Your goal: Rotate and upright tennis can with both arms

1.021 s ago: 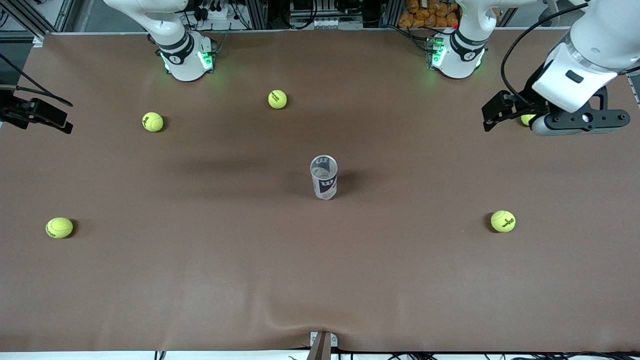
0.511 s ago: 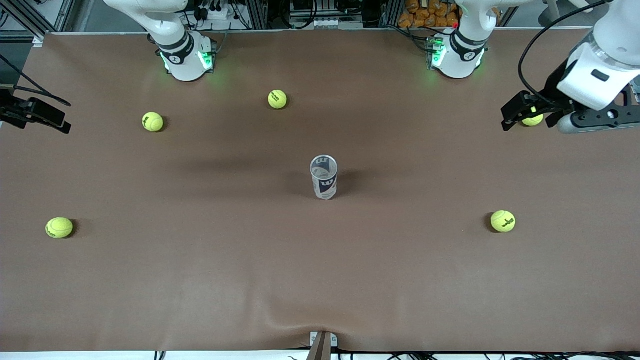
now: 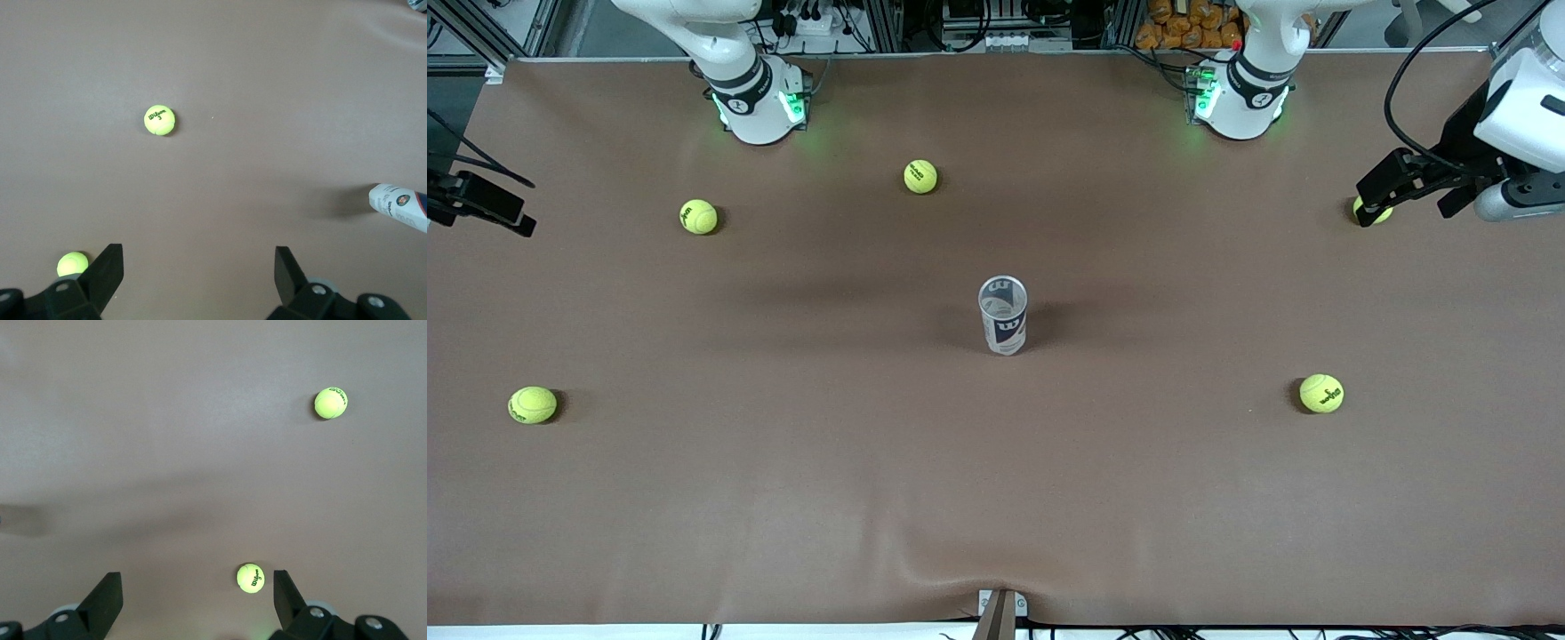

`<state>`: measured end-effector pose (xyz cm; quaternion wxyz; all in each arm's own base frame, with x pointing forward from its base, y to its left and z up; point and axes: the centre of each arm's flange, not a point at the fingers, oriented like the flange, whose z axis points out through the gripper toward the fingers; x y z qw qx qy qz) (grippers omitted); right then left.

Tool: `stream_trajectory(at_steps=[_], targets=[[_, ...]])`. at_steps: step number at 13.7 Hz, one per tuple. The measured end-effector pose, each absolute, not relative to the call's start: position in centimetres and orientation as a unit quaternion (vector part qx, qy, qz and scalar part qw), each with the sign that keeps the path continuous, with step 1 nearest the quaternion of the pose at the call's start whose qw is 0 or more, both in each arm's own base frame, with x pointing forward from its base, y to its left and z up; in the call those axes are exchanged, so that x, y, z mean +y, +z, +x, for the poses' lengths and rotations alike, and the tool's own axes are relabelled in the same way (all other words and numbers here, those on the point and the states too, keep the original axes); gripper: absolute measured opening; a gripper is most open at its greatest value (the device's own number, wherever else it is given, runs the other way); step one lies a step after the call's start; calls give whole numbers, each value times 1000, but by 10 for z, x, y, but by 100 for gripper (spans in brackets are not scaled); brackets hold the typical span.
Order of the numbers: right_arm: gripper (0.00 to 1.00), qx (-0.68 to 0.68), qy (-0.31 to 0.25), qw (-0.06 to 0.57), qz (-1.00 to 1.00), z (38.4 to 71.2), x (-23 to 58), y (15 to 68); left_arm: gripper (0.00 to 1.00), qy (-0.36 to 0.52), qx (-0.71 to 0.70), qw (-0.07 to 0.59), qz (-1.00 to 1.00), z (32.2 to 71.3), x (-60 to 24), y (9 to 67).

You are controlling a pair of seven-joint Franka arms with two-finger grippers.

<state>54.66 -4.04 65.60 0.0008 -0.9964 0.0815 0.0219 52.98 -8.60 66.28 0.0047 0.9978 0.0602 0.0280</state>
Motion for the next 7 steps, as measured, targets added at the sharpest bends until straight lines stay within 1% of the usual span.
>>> stream_trajectory(at_steps=[4, 7], targets=[[100, 92, 17, 1, -996, 545, -51, 661, 100, -2, 64, 1, 998, 526, -54, 659], [100, 87, 16, 3, -996, 546, -46, 661, 100, -11, 63, 0, 998, 518, -50, 664]])
